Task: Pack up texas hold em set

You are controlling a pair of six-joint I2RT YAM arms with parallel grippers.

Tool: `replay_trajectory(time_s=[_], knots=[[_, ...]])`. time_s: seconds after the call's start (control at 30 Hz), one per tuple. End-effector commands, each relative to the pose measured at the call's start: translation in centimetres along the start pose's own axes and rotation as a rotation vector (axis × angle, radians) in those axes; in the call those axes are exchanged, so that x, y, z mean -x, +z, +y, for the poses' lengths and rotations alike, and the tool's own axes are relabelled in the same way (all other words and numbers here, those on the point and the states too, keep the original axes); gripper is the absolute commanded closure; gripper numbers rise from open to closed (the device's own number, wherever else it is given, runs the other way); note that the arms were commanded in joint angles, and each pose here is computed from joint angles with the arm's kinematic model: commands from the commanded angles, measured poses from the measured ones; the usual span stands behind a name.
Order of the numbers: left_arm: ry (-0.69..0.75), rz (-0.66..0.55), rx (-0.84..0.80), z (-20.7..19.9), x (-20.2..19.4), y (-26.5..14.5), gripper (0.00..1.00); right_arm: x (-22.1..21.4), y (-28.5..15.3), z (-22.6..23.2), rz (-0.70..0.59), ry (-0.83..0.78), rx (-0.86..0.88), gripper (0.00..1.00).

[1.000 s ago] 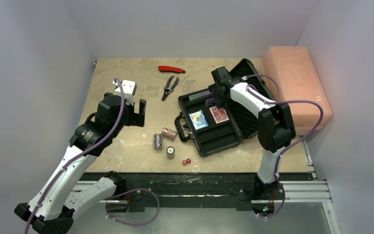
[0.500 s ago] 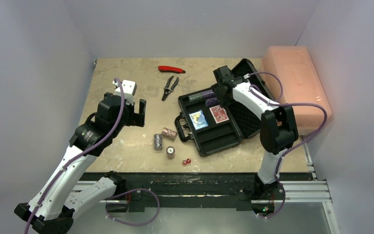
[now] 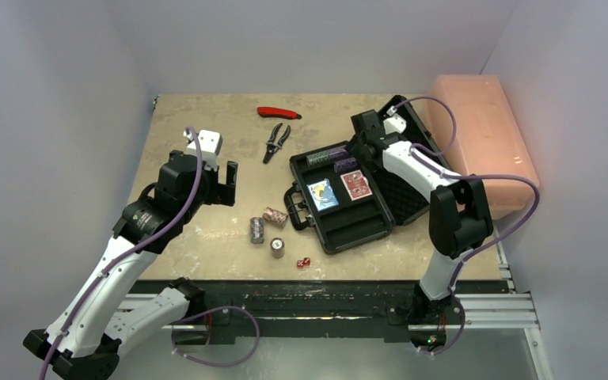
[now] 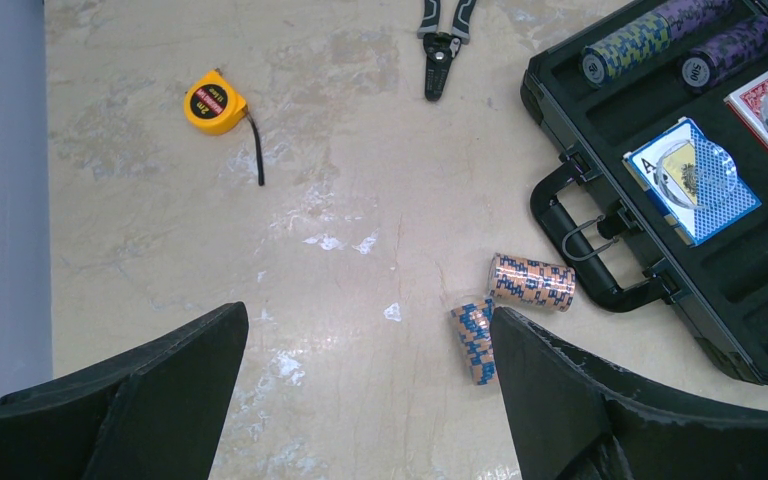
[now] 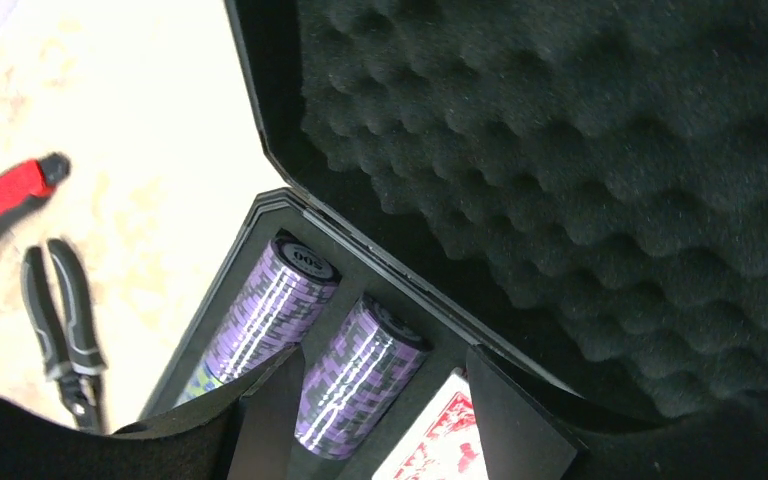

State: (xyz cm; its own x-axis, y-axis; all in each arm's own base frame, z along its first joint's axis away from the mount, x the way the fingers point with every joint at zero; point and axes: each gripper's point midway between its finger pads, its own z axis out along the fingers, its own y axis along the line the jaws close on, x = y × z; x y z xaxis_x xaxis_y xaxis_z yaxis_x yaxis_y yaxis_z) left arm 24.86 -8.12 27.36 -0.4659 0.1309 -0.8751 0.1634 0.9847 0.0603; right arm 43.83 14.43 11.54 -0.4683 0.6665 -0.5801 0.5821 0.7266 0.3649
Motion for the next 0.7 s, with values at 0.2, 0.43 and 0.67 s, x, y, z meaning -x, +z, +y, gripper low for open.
replay_trajectory(time_s=[0.2,0.43,0.67], knots=[[0.000,-0.019,0.005,0.1,0.6,0.3,0.09,1.2,-4.0,0.7,-0.072,-0.422,0.276,0.39],[0.007,-0.001,0.009,0.0,0.3,0.7,0.09,0.1,-6.8,2.0,-0.062,-0.562,0.484,0.42],[0.007,0.007,0.006,-0.1,0.2,0.9,0.09,-2.0,-8.1,2.6,-0.036,-0.615,0.607,0.54]])
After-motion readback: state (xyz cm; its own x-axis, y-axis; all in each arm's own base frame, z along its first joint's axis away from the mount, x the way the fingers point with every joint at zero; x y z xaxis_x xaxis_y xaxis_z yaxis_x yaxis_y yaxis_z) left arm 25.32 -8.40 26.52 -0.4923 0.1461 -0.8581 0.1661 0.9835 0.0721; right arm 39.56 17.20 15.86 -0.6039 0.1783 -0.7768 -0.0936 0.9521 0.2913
